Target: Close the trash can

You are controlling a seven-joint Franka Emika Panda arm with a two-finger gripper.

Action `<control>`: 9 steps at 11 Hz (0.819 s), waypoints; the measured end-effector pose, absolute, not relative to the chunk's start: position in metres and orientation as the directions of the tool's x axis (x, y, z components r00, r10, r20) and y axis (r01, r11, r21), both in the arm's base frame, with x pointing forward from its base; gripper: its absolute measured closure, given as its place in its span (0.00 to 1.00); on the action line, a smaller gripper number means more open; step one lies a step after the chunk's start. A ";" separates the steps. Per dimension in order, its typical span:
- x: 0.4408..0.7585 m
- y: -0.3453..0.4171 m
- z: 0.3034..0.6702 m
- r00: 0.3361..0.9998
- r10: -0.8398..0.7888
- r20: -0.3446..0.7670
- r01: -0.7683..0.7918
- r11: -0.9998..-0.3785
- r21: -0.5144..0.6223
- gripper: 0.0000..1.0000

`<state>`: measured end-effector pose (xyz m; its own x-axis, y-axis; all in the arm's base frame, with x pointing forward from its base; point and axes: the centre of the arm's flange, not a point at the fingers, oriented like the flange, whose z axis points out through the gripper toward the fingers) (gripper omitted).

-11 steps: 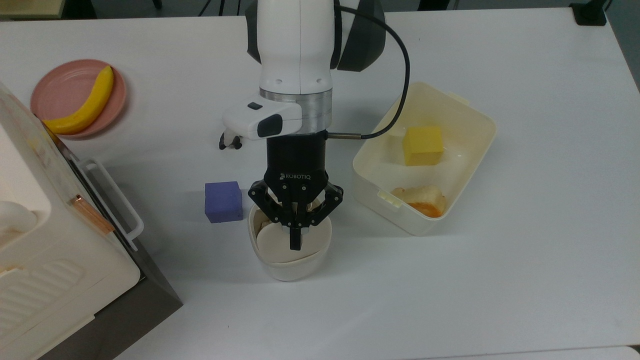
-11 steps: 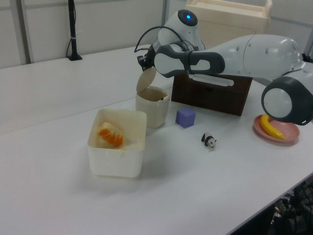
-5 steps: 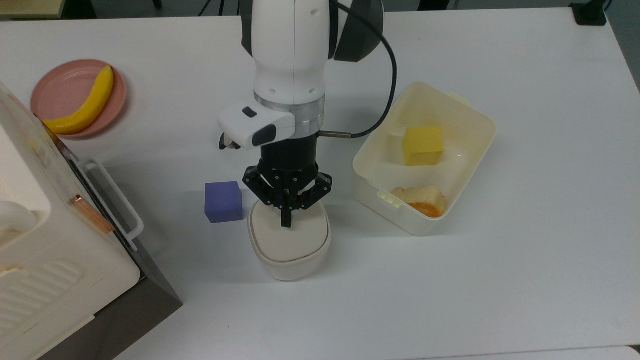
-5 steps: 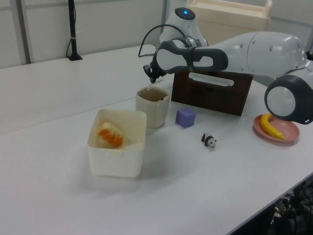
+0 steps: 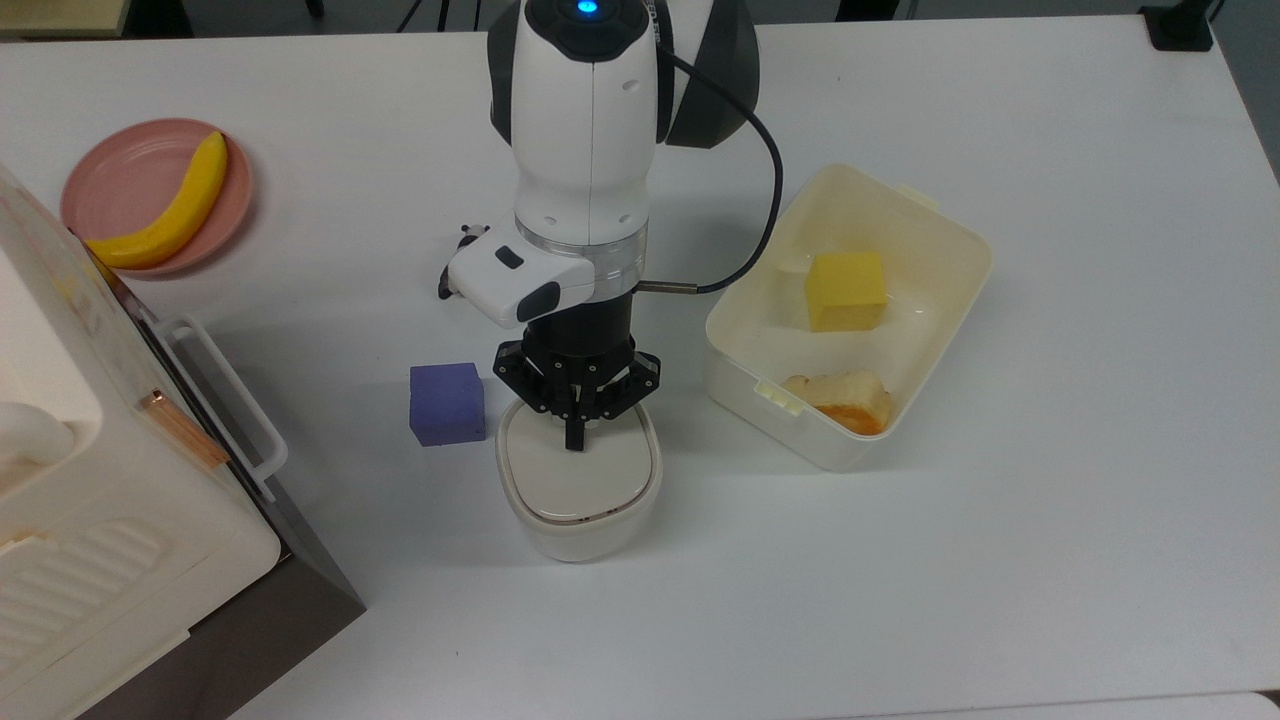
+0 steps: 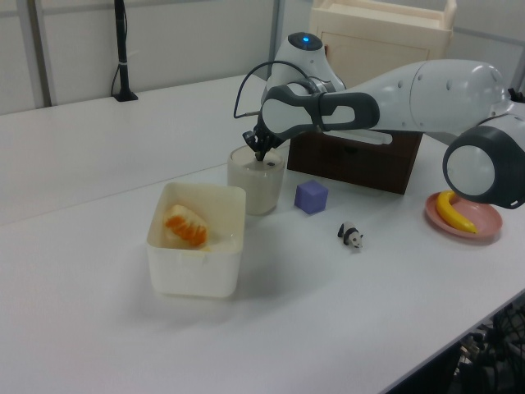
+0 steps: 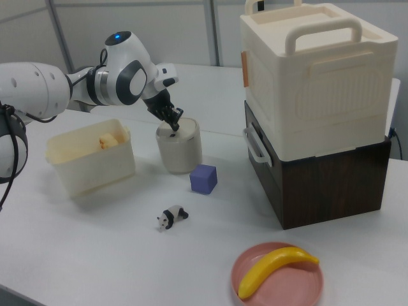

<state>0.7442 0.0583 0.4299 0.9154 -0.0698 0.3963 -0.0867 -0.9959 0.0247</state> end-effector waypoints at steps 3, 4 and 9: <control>0.743 0.058 0.443 0.908 -0.078 0.411 -0.091 -0.996 0.013 0.99; 0.740 0.056 0.463 0.896 -0.102 0.431 -0.104 -0.994 -0.020 0.97; 0.643 0.039 0.566 0.973 -0.143 0.182 -0.144 -0.990 -0.009 0.33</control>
